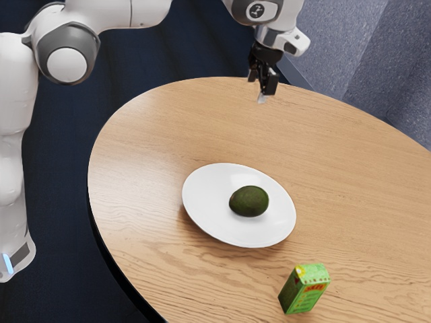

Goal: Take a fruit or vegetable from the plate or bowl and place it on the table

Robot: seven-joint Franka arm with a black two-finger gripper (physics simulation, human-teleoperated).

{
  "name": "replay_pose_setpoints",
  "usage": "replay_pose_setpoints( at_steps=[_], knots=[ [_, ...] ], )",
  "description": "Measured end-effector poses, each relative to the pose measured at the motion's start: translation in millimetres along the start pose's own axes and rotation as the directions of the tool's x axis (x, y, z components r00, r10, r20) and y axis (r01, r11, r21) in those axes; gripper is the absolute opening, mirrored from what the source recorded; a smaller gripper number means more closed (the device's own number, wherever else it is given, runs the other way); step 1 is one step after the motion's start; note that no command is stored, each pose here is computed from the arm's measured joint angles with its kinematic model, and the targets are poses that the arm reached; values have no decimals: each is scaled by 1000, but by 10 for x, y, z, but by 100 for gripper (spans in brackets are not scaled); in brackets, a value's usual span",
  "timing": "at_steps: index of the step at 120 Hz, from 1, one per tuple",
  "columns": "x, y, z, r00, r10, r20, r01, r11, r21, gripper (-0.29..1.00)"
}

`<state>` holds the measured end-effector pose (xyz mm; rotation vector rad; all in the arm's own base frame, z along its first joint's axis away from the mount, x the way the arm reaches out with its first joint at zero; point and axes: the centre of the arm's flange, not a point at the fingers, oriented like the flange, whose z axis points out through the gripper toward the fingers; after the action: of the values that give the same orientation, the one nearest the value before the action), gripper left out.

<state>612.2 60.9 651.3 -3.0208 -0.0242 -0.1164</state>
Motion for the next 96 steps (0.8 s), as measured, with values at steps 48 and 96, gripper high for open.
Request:
replay_pose_setpoints(
  at_steps=[48, 96],
  knots=[
    [-92, 115, -259, 989, 137, -52, -137, 991, 10, 70],
    [-916, 1257, 71, 949, 312, 47, -312, 950, -9, 70]
  ],
)
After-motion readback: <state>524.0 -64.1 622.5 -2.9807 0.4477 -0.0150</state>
